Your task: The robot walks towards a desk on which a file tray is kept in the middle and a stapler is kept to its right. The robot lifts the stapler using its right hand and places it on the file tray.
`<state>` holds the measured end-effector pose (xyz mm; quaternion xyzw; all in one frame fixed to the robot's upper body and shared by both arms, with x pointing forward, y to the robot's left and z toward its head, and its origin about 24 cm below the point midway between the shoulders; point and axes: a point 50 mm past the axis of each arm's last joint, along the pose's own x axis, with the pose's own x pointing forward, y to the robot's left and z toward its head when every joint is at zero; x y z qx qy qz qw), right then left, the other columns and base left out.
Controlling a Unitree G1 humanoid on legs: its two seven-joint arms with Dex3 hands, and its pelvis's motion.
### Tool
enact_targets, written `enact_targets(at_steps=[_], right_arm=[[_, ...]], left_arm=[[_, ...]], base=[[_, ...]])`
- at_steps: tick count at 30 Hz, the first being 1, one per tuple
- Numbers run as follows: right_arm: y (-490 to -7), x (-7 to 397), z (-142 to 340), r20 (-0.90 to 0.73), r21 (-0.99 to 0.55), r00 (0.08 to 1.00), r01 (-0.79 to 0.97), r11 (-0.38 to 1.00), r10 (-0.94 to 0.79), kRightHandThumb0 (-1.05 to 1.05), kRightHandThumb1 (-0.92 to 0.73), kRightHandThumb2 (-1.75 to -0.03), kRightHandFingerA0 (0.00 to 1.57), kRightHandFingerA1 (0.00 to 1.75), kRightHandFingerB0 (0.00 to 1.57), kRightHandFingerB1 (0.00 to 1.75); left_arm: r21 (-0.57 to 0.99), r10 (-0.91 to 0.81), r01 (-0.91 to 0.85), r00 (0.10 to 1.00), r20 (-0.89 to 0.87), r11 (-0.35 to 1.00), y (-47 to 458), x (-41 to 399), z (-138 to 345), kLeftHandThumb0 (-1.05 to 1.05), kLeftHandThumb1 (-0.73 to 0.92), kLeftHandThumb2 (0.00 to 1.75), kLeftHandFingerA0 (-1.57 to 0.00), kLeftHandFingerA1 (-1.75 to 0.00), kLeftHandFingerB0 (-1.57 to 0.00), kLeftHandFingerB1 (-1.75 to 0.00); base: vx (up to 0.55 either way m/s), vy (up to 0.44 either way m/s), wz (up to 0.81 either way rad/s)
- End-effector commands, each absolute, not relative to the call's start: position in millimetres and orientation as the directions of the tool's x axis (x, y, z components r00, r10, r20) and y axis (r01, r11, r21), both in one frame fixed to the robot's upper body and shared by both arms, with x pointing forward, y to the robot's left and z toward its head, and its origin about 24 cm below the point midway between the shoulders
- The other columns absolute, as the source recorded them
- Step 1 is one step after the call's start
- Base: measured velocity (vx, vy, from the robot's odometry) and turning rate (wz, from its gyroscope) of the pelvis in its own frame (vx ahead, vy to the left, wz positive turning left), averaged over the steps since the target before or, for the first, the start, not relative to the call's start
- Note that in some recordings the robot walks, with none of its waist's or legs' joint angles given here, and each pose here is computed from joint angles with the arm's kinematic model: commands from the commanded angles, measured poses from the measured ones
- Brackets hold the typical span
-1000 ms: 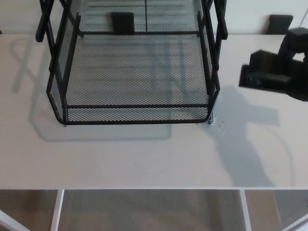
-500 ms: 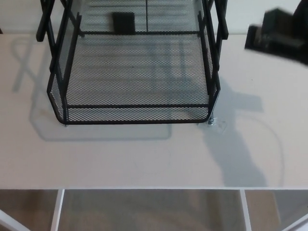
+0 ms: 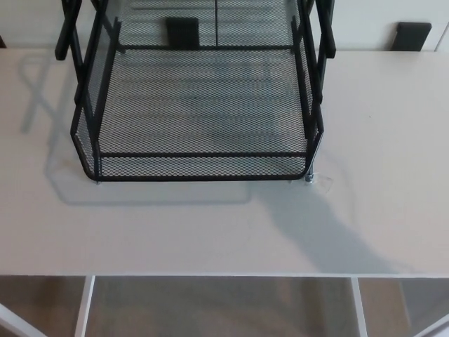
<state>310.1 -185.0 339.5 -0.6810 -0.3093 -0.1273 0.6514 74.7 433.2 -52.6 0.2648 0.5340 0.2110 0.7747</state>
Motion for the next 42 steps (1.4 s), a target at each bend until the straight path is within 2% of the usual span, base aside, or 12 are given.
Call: enact_targets(at_steps=[1, 5, 8, 11, 13, 18, 24, 27, 33, 34, 35, 42], right_arm=[[-158, 315, 337, 0.528, -0.845, 0.801, 0.528, 0.081, 0.284, -0.27, -0.67, -0.68, 0.83, 1.75, 0.66, 1.59], [-139, 322, 323, 0.494, -0.866, 0.796, 0.488, 0.113, 0.35, -0.27, -0.62, -0.77, 0.86, 1.75, 0.63, 1.67], [-116, 330, 309, 0.421, -0.905, 0.814, 0.408, 0.122, 0.401, -0.36, -0.47, -0.9, 1.15, 1.33, 0.89, 1.08], [-107, 334, 302, 0.4, -0.915, 0.817, 0.384, 0.126, 0.415, -0.22, -0.6, -0.74, 0.88, 1.75, 0.8, 1.43], [-92, 340, 295, 0.376, -0.926, 0.83, 0.349, 0.143, 0.412, -0.37, -0.62, -0.58, 0.92, 1.75, 0.84, 1.01], [-78, 346, 283, 0.335, -0.942, 0.838, 0.295, 0.159, 0.432, -0.23, -0.57, -0.79, 0.86, 1.75, 0.72, 1.62], [-65, 350, 268, 0.276, -0.959, 0.865, 0.221, 0.175, 0.42, -0.2, -0.53, -0.93, 0.87, 1.75, 0.75, 1.57], [-60, 351, 256, 0.272, -0.961, 0.859, 0.219, 0.169, 0.433, -0.23, -0.57, -0.79, 0.86, 1.75, 0.69, 1.65], [-55, 349, 240, 0.21, -0.975, 0.863, 0.146, 0.17, 0.46, -0.21, -0.58, -0.81, 0.84, 1.75, 0.69, 1.59], [-54, 350, 234, 0.199, -0.977, 0.863, 0.137, 0.165, 0.464, -0.21, -0.57, -0.78, 0.84, 1.75, 0.71, 1.58], [-54, 350, 230, 0.195, -0.977, 0.864, 0.133, 0.164, 0.465, -0.21, -0.57, -0.83, 0.84, 1.75, 0.69, 1.62], [-55, 349, 202, 0.105, -0.991, 0.88, 0.054, 0.121, 0.463, -0.28, -0.63, -0.64, 0.82, 1.75, 0.72, 1.44]], left_arm=[[0.644, 0.617, -0.05, 0.354, -0.703, 0.763, 437, 76, -48, -0.49, 0.82, 0.65, -0.32, -0.34, -0.23, -0.3], [0.634, 0.613, -0.071, 0.357, -0.705, 0.77, 437, 75, -49, -0.26, 0.58, 1.07, -0.11, -0.49, -0.09, -0.48], [0.639, 0.609, -0.047, 0.365, -0.704, 0.767, 435, 77, -49, -0.5, 0.82, 0.65, -0.32, -0.34, -0.25, -0.3], [0.637, 0.608, -0.051, 0.366, -0.704, 0.769, 434, 77, -50, -0.5, 0.81, 0.64, -0.33, -0.34, -0.23, -0.3], [0.643, 0.604, -0.025, 0.372, -0.705, 0.766, 433, 79, -50, -0.5, 0.82, 0.65, -0.33, -0.34, -0.28, -0.31], [0.634, 0.603, -0.046, 0.37, -0.706, 0.772, 431, 83, -52, -0.49, 0.81, 0.64, -0.33, -0.35, -0.25, -0.3], [0.622, 0.597, -0.062, 0.367, -0.713, 0.781, 430, 81, -54, -0.26, 0.59, 1.07, -0.11, -0.49, -0.09, -0.48], [0.629, 0.606, -0.064, 0.357, -0.711, 0.775, 430, 78, -54, -0.49, 0.81, 0.64, -0.32, -0.34, -0.22, -0.29], [0.634, 0.611, -0.061, 0.348, -0.711, 0.771, 430, 79, -55, -0.49, 0.81, 0.64, -0.33, -0.34, -0.24, -0.3], [0.624, 0.607, -0.08, 0.353, -0.712, 0.778, 430, 79, -55, -0.26, 0.57, 1.06, -0.12, -0.49, -0.09, -0.48], [0.623, 0.607, -0.082, 0.355, -0.711, 0.778, 429, 79, -55, -0.49, 0.8, 0.64, -0.33, -0.35, -0.24, -0.3], [0.622, 0.597, -0.06, 0.364, -0.715, 0.781, 428, 81, -56, -0.48, 0.81, 0.64, -0.32, -0.34, -0.26, -0.31]], base=[[0.0, 0.0, 0.0], [0.0, 0.0, 0.0], [0.0, 0.0, 0.0], [0.0, 0.0, 0.0], [0.0, 0.0, 0.0], [0.0, 0.0, 0.0], [0.0, 0.0, 0.0], [0.0, 0.0, 0.0], [0.0, 0.0, 0.0], [0.0, 0.0, 0.0], [0.0, 0.0, 0.0], [0.0, 0.0, 0.0]])
